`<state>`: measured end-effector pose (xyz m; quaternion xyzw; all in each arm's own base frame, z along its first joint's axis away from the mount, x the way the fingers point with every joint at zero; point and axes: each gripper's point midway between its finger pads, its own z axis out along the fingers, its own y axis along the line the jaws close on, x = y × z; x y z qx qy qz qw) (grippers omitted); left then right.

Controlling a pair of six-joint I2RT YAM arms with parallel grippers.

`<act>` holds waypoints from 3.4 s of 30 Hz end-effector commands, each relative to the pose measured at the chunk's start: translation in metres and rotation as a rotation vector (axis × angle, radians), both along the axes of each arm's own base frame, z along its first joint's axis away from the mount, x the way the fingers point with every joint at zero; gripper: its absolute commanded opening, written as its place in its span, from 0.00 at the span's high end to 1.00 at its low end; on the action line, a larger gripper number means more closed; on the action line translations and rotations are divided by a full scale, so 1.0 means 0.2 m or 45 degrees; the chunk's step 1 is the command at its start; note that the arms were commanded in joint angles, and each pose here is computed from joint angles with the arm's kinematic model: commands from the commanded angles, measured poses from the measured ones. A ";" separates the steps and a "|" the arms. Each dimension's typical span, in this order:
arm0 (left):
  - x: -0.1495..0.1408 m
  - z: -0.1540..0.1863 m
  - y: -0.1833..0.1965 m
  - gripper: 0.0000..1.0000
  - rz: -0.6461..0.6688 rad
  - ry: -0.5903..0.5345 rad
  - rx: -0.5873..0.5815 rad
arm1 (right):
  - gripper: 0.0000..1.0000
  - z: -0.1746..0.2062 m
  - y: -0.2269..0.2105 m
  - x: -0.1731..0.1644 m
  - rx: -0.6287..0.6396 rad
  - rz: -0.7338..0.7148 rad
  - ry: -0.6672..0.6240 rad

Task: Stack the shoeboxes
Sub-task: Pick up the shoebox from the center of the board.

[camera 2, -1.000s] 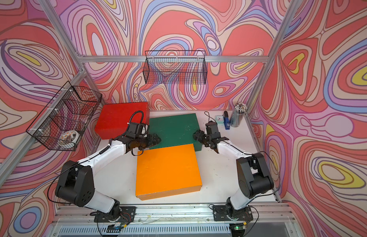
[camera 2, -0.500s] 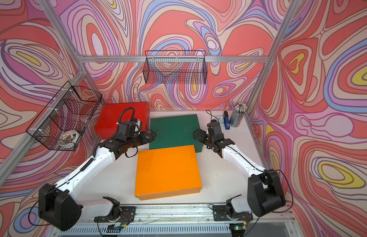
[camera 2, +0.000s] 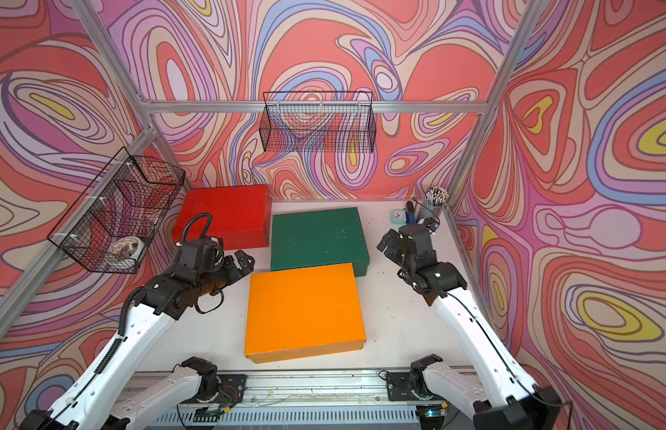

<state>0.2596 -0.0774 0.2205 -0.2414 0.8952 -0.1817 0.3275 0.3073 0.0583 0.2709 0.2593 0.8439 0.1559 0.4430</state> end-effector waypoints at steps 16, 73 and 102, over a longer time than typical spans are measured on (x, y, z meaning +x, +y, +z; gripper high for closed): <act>-0.40 -0.27 -0.01 0.00 -0.198 -0.211 -0.162 | 0.07 -0.49 0.47 -0.22 0.342 0.635 0.131; -0.38 -0.45 -0.35 0.04 -0.432 -0.010 -0.577 | 0.14 -0.73 1.00 -0.35 0.321 0.789 0.275; -0.36 0.29 -0.36 0.03 -0.522 -0.297 -0.556 | 0.21 -0.15 1.25 -0.37 0.287 0.938 0.100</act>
